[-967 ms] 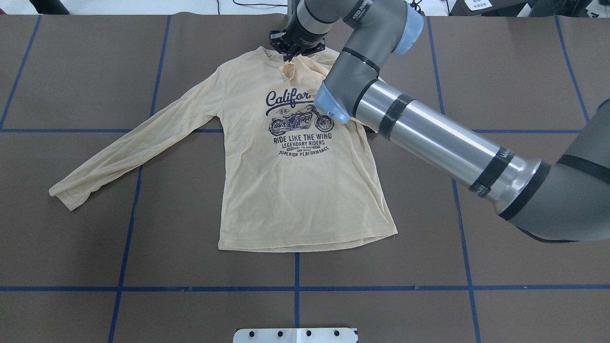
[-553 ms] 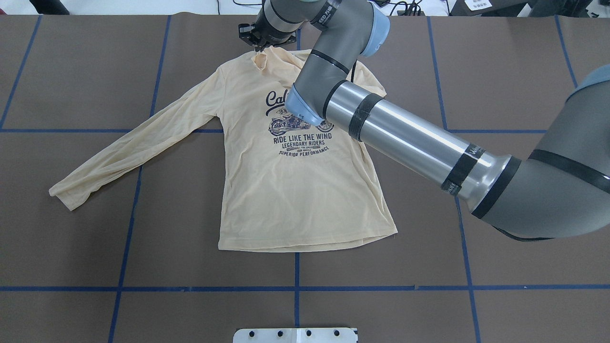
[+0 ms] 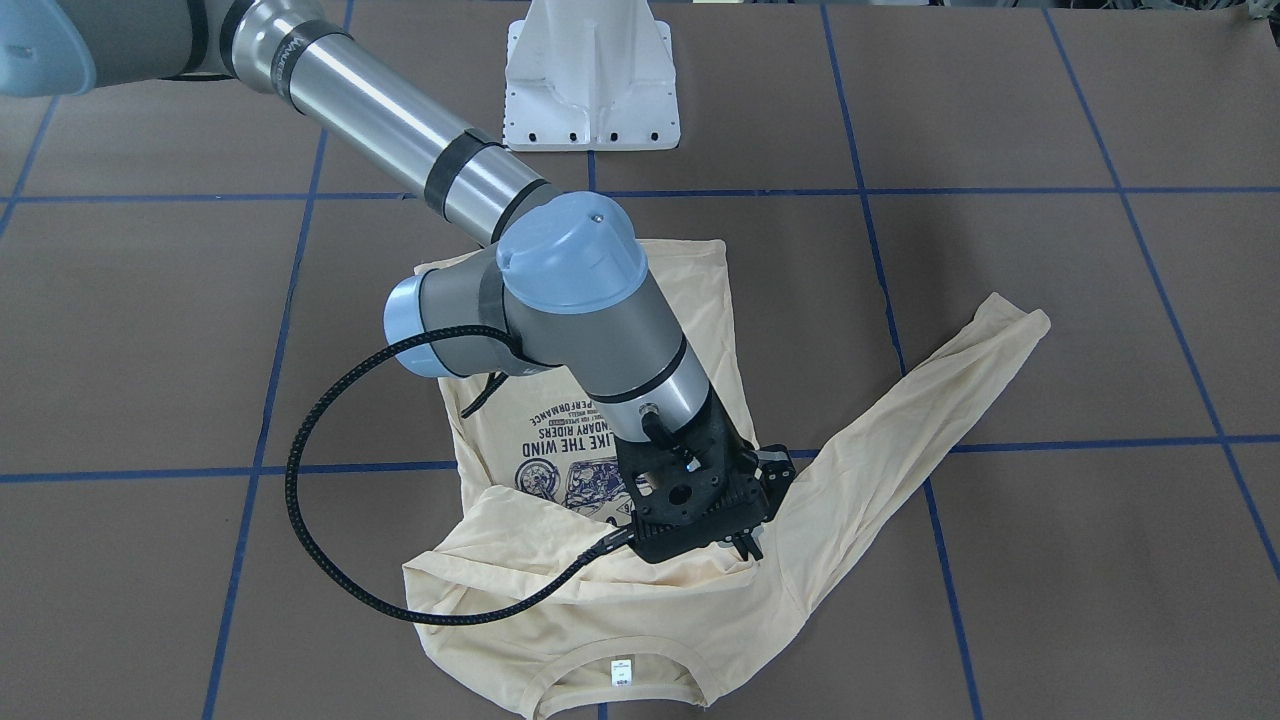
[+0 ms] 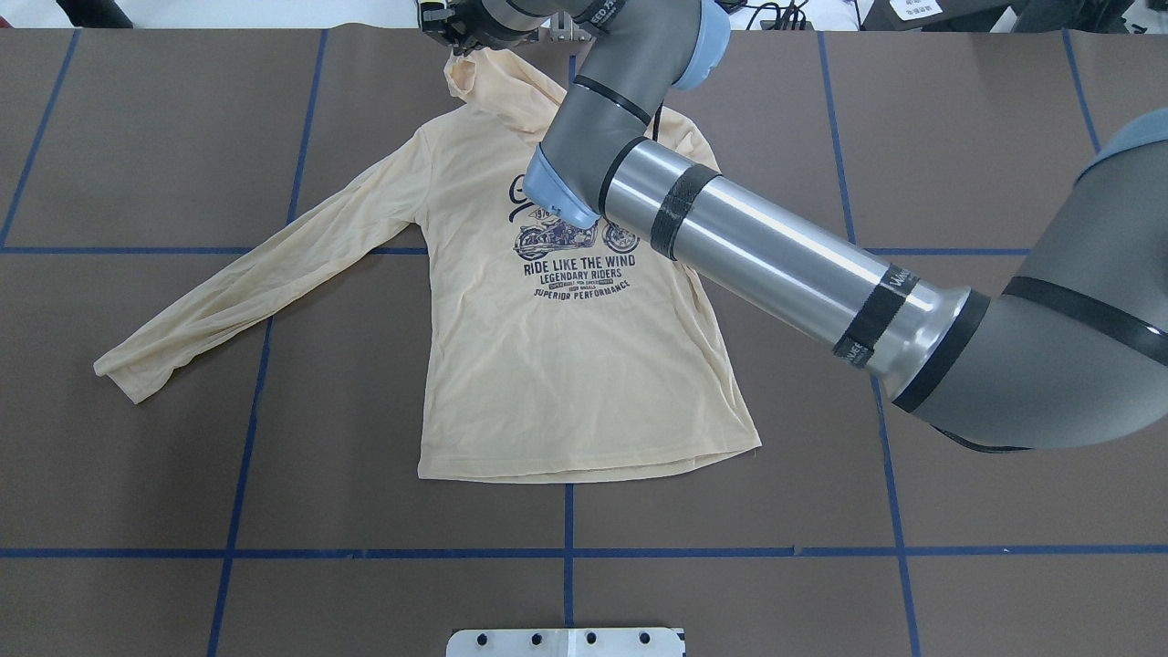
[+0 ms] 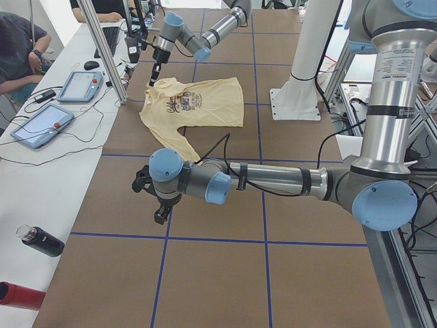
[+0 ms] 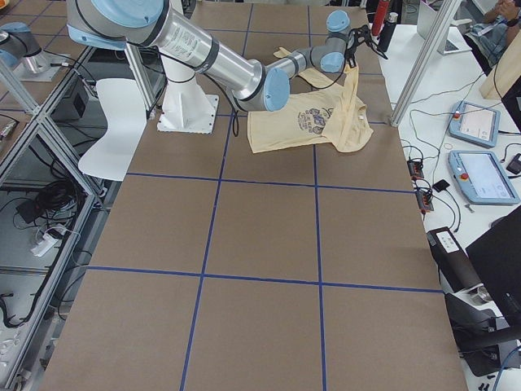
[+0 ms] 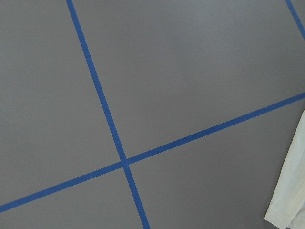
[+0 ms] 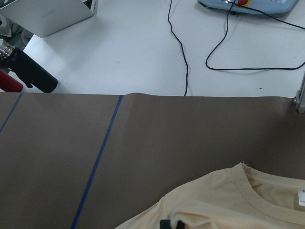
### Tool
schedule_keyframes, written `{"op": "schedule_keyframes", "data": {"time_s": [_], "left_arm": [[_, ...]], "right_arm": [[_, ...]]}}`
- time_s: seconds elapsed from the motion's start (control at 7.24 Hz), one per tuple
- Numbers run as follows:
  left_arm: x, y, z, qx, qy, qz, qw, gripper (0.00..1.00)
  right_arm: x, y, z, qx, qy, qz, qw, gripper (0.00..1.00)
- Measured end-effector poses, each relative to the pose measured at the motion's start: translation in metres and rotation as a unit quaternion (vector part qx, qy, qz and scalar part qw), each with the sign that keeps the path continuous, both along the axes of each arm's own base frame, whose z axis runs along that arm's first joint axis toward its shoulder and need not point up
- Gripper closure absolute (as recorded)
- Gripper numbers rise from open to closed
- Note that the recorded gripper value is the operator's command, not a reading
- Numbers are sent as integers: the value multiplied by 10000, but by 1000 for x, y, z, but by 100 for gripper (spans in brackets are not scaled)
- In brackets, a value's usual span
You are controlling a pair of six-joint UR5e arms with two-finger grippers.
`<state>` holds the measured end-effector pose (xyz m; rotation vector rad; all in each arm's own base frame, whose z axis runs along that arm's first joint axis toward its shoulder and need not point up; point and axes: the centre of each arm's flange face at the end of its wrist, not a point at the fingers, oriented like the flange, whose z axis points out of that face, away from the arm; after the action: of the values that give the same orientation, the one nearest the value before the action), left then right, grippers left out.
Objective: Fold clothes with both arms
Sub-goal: 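Carry the sleeve across the shirt body toward the left gripper's side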
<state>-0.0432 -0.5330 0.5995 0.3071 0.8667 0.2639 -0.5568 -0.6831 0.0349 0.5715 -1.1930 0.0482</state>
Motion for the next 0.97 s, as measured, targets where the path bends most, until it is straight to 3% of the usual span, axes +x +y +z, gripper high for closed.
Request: {"op": "schedule_keyframes", "data": {"time_s": [0.41,0.97], "left_arm": [[-2,1,1,-7,-1,-18,10000,0],[-2,2,8,-68,-3,-17,10000,0]], "right_arm": [[-44,39,-16,163,-3,63,9998,100],[-103,80,12,97,262,-7,9996,100]]}}
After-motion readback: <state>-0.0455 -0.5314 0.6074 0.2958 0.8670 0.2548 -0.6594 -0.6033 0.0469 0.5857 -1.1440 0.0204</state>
